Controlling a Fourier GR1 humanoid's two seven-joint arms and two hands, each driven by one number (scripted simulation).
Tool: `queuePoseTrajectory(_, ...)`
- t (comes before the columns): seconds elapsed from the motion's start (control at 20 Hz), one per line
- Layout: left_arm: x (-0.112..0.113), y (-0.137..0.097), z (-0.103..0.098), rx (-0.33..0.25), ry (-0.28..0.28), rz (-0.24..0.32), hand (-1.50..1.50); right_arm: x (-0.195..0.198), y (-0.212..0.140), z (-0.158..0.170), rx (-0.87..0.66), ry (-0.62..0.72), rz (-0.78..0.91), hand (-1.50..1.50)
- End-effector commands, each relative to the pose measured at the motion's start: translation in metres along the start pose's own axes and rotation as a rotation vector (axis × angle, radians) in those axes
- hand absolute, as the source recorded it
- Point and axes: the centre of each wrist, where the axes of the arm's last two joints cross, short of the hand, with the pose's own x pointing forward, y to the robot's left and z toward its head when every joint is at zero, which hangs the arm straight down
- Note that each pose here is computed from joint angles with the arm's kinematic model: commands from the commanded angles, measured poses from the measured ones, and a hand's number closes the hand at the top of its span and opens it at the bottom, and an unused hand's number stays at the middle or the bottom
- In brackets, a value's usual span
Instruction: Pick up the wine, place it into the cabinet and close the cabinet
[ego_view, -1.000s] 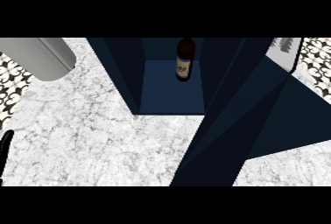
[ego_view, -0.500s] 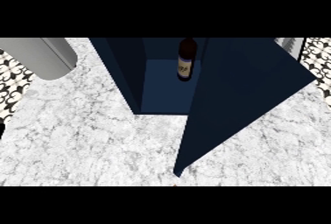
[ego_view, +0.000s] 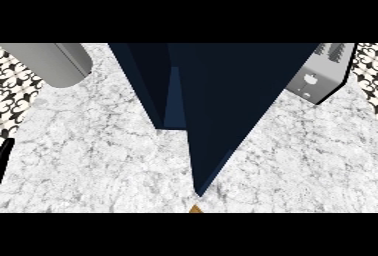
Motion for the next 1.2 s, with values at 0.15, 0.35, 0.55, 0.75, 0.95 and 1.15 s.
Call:
queuePoseTrajectory(0.15, -0.004, -0.011, -0.002, -0.011, -0.007, 0.021, -1.5, 0.029, 0.014, -0.077, 0.048, -0.049, -0.06, 1.5)
queuePoseTrajectory(0.35, -0.016, -0.005, -0.014, 0.018, -0.015, 0.011, -1.5, 0.024, 0.002, -0.129, -0.006, -0.065, -0.017, 1.5)
queuePoseTrajectory(0.55, -0.021, -0.003, -0.006, 0.018, 0.001, 0.0, -1.5, 0.039, -0.007, -0.167, -0.055, -0.088, 0.04, 1.5)
queuePoseTrajectory(0.75, -0.009, -0.006, -0.013, 0.019, -0.02, -0.003, -1.5, 0.023, -0.021, -0.199, -0.124, -0.082, 0.185, 1.5)
queuePoseTrajectory(0.95, -0.01, 0.0, -0.008, 0.031, -0.025, -0.013, -1.5, 0.02, -0.041, -0.219, -0.171, -0.052, 0.169, 1.5)
queuePoseTrajectory(1.15, -0.006, -0.013, -0.021, 0.031, -0.01, -0.015, -1.5, 0.01, -0.08, -0.231, -0.179, -0.044, 0.15, 1.5)
